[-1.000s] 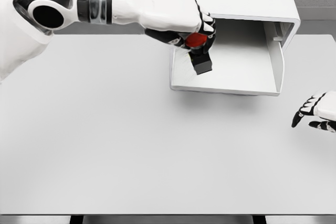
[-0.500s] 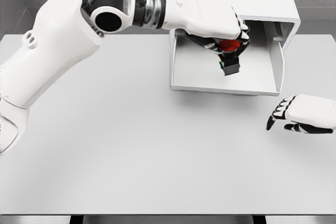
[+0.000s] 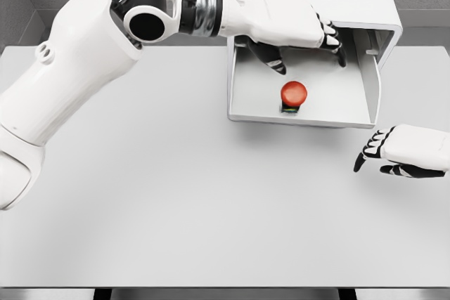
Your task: Slide open multi-storey tabletop storage cabinets and put open load switch and slide close multi-storey tabletop storage cabinets
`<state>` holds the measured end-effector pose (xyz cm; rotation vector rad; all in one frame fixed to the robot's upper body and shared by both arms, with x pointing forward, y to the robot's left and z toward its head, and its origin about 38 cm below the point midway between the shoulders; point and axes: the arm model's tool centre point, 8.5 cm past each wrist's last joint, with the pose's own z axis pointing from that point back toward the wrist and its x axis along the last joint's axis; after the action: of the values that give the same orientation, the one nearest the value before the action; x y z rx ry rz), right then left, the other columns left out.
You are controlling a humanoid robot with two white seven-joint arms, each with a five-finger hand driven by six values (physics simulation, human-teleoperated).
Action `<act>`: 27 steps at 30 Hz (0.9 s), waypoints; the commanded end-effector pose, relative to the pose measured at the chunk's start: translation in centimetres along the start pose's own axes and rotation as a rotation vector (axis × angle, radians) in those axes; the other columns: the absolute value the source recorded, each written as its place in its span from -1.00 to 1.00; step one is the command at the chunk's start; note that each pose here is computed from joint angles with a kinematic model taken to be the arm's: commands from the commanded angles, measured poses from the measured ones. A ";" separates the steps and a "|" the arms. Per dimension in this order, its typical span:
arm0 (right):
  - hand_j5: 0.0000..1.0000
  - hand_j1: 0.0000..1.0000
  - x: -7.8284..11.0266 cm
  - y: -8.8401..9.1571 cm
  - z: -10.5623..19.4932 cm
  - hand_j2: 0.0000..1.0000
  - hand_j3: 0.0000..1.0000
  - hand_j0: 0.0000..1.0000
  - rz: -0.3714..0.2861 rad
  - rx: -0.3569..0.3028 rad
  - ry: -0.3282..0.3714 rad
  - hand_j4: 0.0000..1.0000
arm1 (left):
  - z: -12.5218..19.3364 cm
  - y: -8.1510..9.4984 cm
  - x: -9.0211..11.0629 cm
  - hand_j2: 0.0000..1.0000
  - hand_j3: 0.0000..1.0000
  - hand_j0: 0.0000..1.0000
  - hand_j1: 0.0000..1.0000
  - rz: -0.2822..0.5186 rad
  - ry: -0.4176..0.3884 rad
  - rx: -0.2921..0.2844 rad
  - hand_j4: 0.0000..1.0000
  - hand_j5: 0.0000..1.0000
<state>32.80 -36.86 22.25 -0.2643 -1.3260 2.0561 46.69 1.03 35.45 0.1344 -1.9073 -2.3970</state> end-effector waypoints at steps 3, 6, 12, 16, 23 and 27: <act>0.26 0.26 0.0 -0.1 0.0 0.26 0.26 0.26 -0.007 -0.008 -0.003 0.26 | 0.2 -0.6 -0.8 1.00 1.00 1.00 1.00 -0.028 0.046 -0.034 1.00 1.00; 0.26 0.26 0.0 -0.2 0.0 0.26 0.26 0.26 -0.009 -0.011 -0.004 0.26 | 0.2 -0.6 -0.7 1.00 1.00 1.00 1.00 -0.027 0.044 -0.033 1.00 1.00; 0.27 0.27 0.1 0.1 0.0 0.27 0.27 0.27 -0.014 -0.005 -0.005 0.27 | 0.8 -0.5 -0.7 1.00 1.00 1.00 1.00 -0.010 0.035 -0.016 1.00 1.00; 0.28 0.28 0.0 -0.2 0.1 0.28 0.28 0.28 -0.010 -0.010 -0.002 0.28 | 6.4 2.3 2.5 1.00 1.00 1.00 1.00 0.076 -0.110 0.135 1.00 1.00; 0.27 0.27 0.0 -0.9 0.2 0.27 0.27 0.27 -0.025 -0.043 -0.018 0.27 | 29.1 0.6 4.5 1.00 1.00 1.00 1.00 0.157 0.233 0.046 1.00 1.00; 0.27 0.27 0.1 -1.1 0.2 0.27 0.27 0.27 -0.032 -0.052 -0.024 0.27 | 32.0 -7.1 4.0 1.00 1.00 1.00 1.00 0.285 0.355 -0.099 1.00 1.00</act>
<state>33.01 -36.75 22.86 -0.2669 -1.3363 2.0835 39.38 30.41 35.00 0.1558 -1.6128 -2.1148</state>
